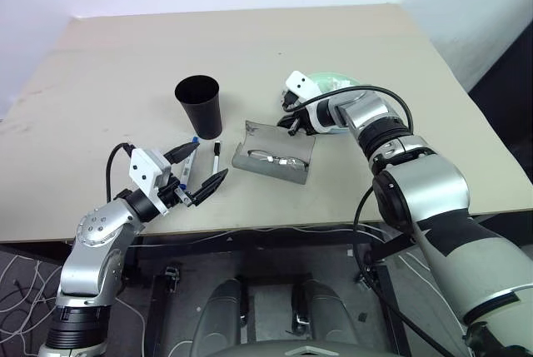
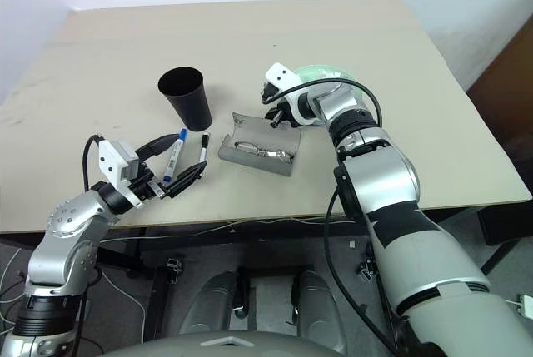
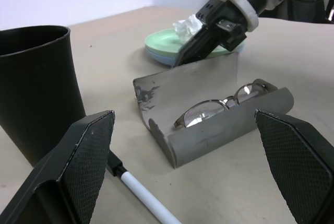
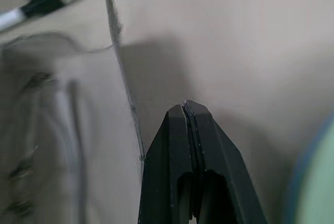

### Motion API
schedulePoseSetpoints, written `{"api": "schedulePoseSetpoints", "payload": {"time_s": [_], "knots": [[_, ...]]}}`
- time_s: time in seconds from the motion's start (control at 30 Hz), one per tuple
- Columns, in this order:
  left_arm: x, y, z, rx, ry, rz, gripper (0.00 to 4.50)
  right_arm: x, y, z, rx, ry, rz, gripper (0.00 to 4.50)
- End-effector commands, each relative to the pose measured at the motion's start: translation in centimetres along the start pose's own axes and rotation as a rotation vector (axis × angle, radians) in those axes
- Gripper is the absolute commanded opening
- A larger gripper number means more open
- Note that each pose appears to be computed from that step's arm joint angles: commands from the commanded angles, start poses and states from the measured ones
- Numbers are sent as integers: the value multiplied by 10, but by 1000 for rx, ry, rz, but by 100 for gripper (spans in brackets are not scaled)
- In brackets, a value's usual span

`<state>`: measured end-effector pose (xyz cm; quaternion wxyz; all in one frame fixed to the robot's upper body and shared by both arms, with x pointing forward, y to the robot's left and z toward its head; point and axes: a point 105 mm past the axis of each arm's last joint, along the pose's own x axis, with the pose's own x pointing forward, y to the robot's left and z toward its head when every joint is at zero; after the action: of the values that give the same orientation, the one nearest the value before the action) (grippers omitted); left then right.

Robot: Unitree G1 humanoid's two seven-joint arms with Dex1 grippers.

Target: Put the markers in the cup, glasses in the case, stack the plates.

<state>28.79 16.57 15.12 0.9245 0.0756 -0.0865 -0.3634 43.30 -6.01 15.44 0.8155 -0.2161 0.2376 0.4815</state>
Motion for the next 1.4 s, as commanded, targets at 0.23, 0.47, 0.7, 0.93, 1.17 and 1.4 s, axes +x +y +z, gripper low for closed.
{"api": "schedulePoseSetpoints", "payload": {"time_s": [0.23, 0.47, 0.7, 0.93, 1.17, 1.4], "knots": [[5, 8, 15, 36, -50, -1, 450, -1, 31, 23, -112, -29, 214, 1], [2, 18, 17, 59, -55, 38, 450, -3, 65, 10, -129, -59, 300, 1], [2, 23, 15, 70, -53, 54, 450, 3, 85, -8, -100, -72, 283, 1], [3, 29, 20, 79, -68, 98, 450, -29, 68, 16, -30, -247, 282, 1], [-6, 34, 15, 86, 36, 219, 450, -60, 58, 39, -13, -409, 279, 1], [-10, 50, 18, -8, 138, 495, 450, -55, 43, 30, 16, -391, 187, 1]]}}
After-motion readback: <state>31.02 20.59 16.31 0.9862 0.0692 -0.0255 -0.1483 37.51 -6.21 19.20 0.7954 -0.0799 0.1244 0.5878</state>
